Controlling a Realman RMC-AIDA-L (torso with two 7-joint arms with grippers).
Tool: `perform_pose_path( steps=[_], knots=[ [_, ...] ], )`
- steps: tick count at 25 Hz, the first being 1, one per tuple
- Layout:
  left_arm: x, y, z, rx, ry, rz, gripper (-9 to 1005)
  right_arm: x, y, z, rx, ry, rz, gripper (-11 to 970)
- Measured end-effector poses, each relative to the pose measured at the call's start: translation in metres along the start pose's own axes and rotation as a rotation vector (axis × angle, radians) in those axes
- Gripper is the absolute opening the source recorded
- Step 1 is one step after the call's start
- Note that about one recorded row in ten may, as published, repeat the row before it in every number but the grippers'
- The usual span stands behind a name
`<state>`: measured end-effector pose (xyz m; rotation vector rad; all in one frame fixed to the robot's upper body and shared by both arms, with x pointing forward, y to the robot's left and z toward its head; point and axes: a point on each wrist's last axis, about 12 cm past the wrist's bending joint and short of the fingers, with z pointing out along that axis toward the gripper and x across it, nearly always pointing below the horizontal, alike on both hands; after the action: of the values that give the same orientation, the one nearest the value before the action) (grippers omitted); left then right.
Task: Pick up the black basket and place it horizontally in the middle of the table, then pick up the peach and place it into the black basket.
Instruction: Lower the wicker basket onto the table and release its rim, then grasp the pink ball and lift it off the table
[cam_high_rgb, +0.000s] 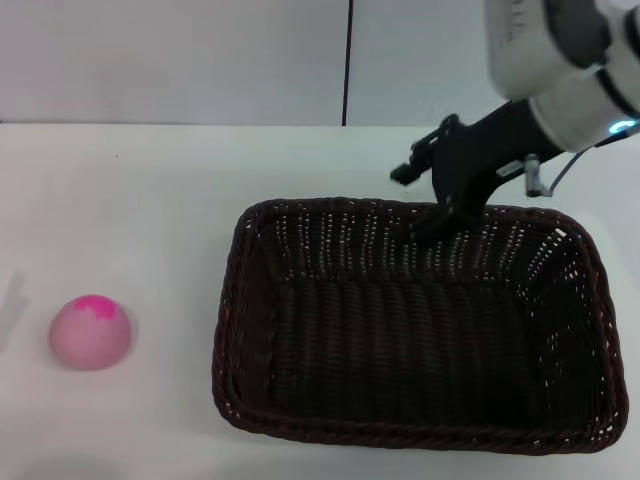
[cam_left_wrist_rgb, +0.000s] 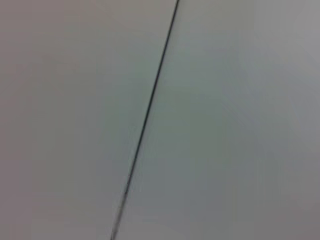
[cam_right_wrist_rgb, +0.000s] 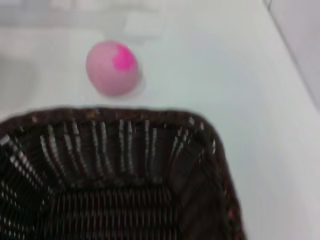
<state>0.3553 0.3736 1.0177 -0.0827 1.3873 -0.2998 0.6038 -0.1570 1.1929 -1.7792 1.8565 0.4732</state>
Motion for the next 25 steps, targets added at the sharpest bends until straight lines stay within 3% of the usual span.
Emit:
perform_pose_path(
  steps=[1, 3, 4, 6, 9, 10, 13, 14, 16, 19, 25],
  knots=[
    [-0.001, 0.001, 0.0, 0.019, 0.004, -0.001, 859, 0.001, 0.002, -0.005, 0.012, -0.019, -0.002, 438],
    [-0.007, 0.004, 0.003, 0.089, 0.032, -0.006, 859, 0.001, 0.009, -0.019, 0.039, -0.067, -0.002, 589],
    [-0.015, 0.011, 0.007, 0.176, 0.088, -0.004, 856, 0.005, 0.018, -0.035, 0.077, -0.131, 0.015, 664],
    [-0.018, 0.014, 0.009, 0.208, 0.111, 0.001, 851, 0.007, 0.023, -0.042, 0.093, -0.171, 0.026, 706],
    [-0.041, 0.027, 0.024, 0.405, 0.271, 0.034, 842, 0.026, 0.048, -0.067, 0.165, -0.405, 0.098, 768],
    [-0.041, 0.027, 0.024, 0.405, 0.271, 0.034, 839, 0.026, 0.048, -0.067, 0.165, -0.405, 0.098, 768],
    [-0.051, 0.031, 0.033, 0.475, 0.358, 0.073, 831, 0.05, 0.066, -0.084, 0.218, -0.581, 0.185, 768],
    [-0.054, 0.029, 0.04, 0.52, 0.412, 0.102, 828, 0.069, 0.076, -0.091, 0.237, -0.683, 0.252, 768],
    [-0.054, 0.029, 0.042, 0.535, 0.432, 0.115, 822, 0.079, 0.081, -0.092, 0.241, -0.735, 0.289, 768],
    [-0.046, 0.026, 0.048, 0.567, 0.512, 0.16, 814, 0.12, 0.103, -0.091, 0.279, -0.958, 0.393, 768],
    [-0.031, 0.027, 0.052, 0.566, 0.614, 0.199, 797, 0.156, 0.124, -0.092, 0.342, -1.175, 0.479, 768]
  ],
)
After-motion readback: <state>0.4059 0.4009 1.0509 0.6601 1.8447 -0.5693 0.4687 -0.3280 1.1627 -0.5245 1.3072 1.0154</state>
